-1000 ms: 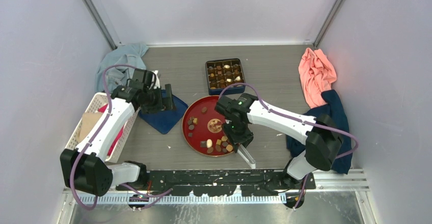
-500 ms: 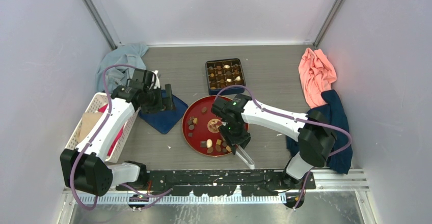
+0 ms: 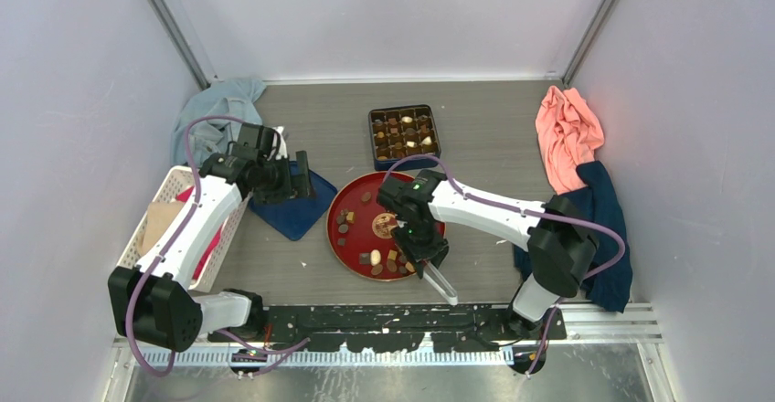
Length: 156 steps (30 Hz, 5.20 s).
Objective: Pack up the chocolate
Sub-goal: Pick up the fake chocolate from the plate, then place the fake chocolate in the packing box, then pick up the fake chocolate from the plate.
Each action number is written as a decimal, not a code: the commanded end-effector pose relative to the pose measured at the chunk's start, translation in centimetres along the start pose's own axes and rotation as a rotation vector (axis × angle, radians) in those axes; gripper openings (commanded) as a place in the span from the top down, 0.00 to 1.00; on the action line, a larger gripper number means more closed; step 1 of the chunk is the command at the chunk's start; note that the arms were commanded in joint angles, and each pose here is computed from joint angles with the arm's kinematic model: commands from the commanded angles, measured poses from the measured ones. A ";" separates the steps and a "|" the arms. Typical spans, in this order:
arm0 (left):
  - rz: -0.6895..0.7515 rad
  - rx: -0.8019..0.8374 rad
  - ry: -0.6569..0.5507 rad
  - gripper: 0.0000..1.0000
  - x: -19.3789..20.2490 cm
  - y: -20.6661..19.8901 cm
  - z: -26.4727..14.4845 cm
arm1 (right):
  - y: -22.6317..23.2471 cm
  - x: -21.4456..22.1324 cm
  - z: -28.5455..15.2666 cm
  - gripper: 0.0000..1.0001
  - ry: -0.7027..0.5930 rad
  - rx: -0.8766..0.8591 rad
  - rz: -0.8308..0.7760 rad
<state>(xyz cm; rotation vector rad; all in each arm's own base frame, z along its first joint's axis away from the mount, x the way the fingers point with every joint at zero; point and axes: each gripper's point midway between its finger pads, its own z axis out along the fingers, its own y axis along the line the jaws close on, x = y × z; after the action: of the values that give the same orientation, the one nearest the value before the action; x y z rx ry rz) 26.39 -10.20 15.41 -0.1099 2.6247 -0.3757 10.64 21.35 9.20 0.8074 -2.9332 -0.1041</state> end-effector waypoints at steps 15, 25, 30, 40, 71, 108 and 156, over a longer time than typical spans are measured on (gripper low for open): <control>0.006 0.004 -0.047 0.11 -0.5 0.0 -1.1 | 1.2 -1.0 0.3 0.67 -0.017 -0.054 -0.028; 0.005 0.001 -0.051 0.11 -0.4 0.1 -1.1 | -0.3 -3.1 -2.4 0.77 -0.121 -0.005 -0.001; 0.006 -0.001 -0.055 0.11 -0.6 0.2 -1.1 | -1.4 -4.5 -4.3 0.77 -0.173 0.000 0.027; 0.008 -0.009 -0.064 0.11 -1.2 0.2 -0.8 | -4.4 -8.8 -7.8 0.77 -0.278 -0.068 0.199; 0.046 -0.027 -0.032 0.11 -4.3 -0.2 2.4 | -11.5 -21.0 -8.3 0.77 -0.371 -0.096 0.450; 0.049 -0.037 -0.028 0.11 -4.3 0.0 2.4 | -12.4 -22.1 -6.0 0.63 -0.347 -0.097 0.472; 0.019 -0.057 -0.020 0.11 -0.3 1.4 0.6 | -1.7 -5.1 -7.0 0.68 -0.254 -0.106 0.217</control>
<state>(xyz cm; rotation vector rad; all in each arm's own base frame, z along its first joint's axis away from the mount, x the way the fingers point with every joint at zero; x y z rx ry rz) 27.54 -9.70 14.41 -0.0953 2.6428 -0.3114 21.08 22.10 15.89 0.4595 -3.2480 -0.3571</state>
